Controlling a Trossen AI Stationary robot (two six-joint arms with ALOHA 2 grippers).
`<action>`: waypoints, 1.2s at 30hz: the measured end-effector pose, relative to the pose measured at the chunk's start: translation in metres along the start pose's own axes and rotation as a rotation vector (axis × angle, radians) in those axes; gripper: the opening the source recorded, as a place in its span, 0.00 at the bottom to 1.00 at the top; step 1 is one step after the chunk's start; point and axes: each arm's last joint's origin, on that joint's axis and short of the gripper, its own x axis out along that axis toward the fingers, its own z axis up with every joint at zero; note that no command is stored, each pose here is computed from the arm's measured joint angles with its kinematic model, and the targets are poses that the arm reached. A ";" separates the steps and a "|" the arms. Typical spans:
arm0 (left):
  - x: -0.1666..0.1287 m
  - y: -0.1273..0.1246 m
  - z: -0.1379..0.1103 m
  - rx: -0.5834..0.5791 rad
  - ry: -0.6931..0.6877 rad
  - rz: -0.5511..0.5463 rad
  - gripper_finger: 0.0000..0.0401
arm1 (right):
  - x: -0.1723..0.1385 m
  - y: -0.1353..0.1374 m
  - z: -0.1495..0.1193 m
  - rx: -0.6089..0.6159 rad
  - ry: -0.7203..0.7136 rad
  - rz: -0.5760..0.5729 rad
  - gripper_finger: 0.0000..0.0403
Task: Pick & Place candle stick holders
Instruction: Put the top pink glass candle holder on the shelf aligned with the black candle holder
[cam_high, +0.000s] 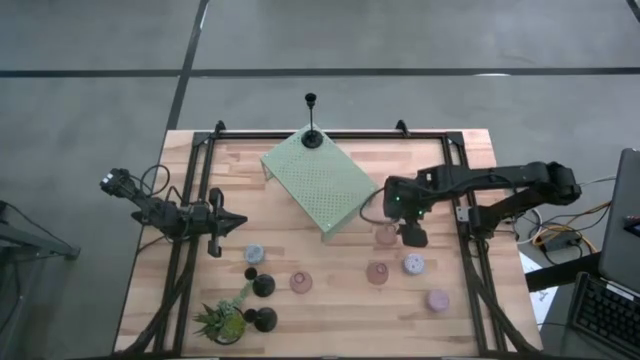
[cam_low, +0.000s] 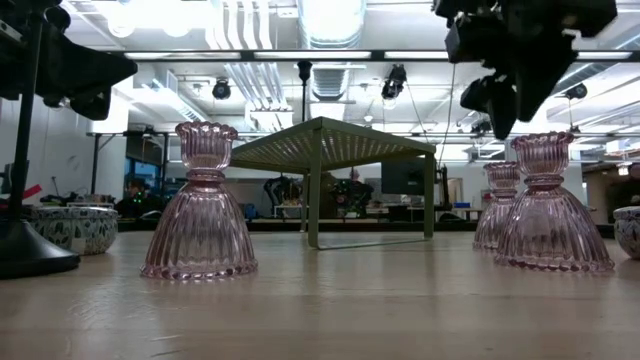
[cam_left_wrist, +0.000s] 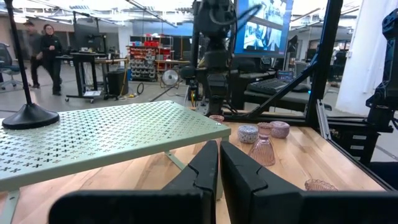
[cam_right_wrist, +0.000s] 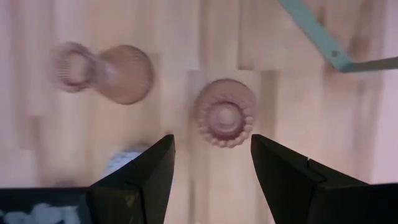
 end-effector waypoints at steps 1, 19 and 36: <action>0.000 0.000 0.000 0.000 0.000 0.000 0.05 | 0.001 0.001 -0.001 -0.010 0.004 -0.026 0.51; 0.000 0.000 0.000 0.000 0.000 0.000 0.05 | 0.027 0.006 -0.006 -0.021 -0.040 -0.081 0.51; 0.000 0.000 0.000 0.000 0.000 0.000 0.05 | 0.040 0.010 -0.011 -0.051 -0.037 -0.112 0.51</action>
